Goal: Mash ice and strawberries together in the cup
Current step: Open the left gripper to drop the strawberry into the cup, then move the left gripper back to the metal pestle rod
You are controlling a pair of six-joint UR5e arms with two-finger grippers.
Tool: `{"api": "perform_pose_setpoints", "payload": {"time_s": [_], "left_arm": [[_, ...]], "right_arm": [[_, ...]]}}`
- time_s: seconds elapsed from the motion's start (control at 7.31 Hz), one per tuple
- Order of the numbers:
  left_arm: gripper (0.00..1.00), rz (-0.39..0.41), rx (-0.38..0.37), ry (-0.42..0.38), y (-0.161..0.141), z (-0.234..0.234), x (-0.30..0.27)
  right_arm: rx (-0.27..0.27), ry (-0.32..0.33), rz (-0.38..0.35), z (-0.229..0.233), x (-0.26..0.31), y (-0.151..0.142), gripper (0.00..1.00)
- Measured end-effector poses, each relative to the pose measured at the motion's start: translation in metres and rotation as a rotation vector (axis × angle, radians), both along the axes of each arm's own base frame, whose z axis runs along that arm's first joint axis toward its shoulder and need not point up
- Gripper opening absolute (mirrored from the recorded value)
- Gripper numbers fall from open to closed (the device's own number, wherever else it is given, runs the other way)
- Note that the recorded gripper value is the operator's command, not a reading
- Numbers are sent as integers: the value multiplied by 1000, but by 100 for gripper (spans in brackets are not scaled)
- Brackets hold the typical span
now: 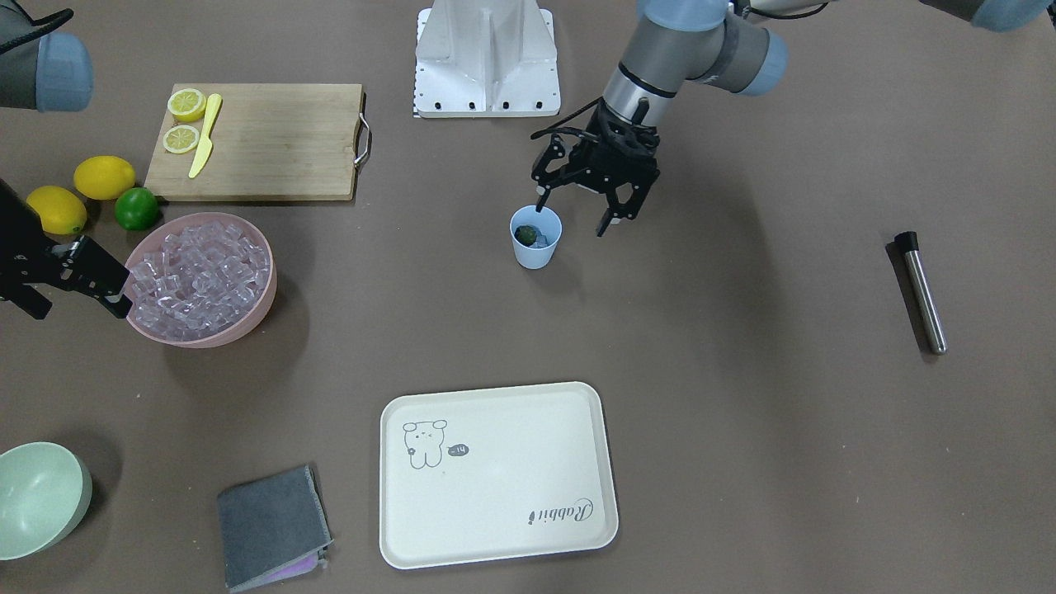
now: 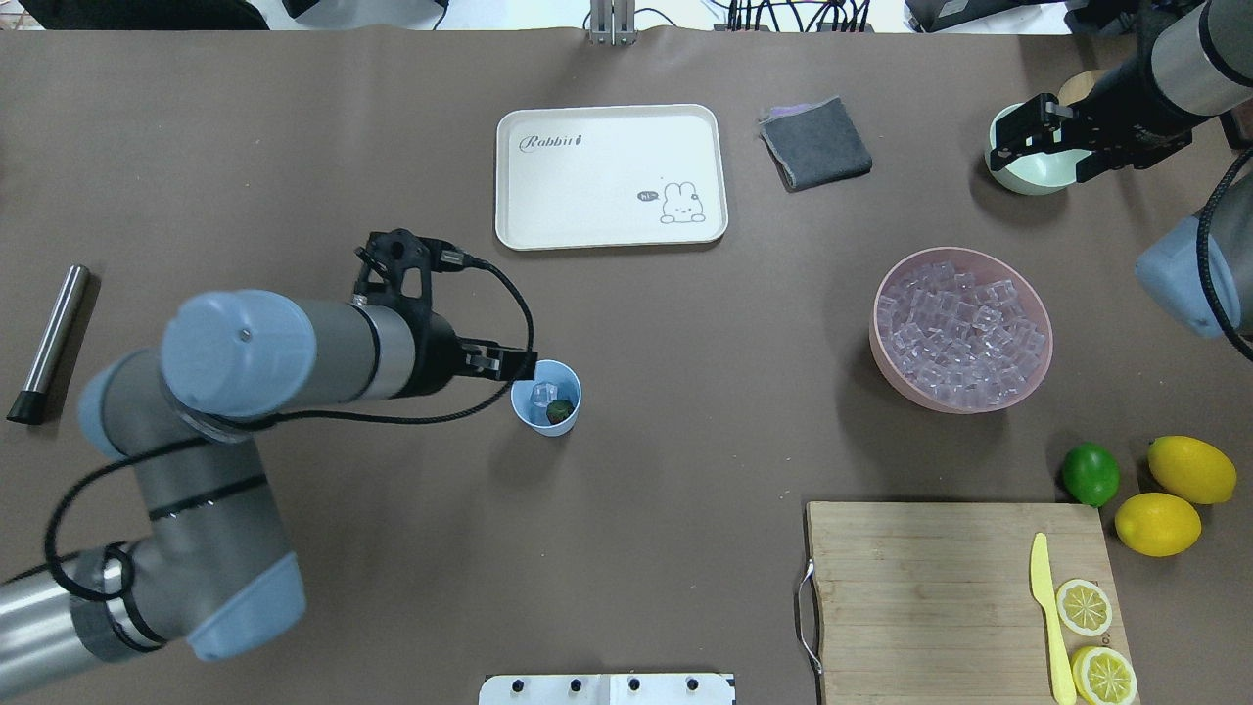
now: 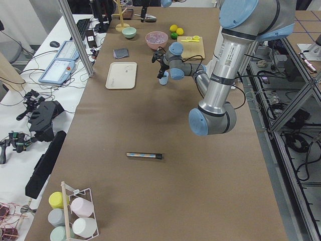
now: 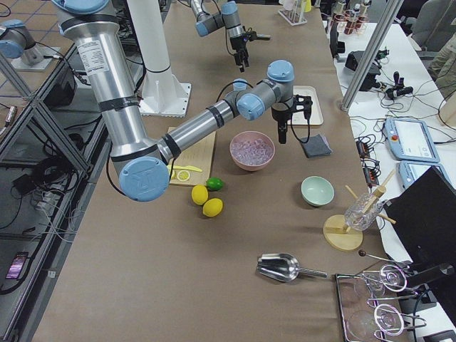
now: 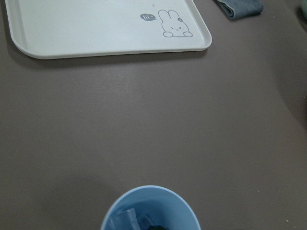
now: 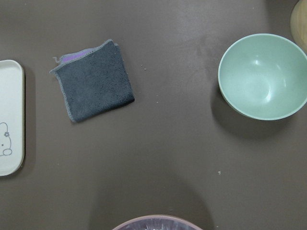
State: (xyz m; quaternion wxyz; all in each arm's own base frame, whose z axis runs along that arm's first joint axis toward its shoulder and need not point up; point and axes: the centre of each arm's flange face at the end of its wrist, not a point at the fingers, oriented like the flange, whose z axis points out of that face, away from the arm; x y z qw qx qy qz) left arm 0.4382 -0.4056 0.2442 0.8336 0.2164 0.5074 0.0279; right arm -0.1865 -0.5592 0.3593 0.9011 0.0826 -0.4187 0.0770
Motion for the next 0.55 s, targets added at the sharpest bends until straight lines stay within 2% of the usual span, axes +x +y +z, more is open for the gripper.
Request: {"api": "perform_pose_setpoints", "payload": {"time_s": [0.27, 0.55], "left_arm": [[97, 12, -73, -153, -62, 44, -112], [97, 22, -107, -299, -97, 107, -217]], "right_arm": [[-2, -4, -6, 0, -1, 1, 100], [6, -6, -12, -2, -4, 1, 100]]}}
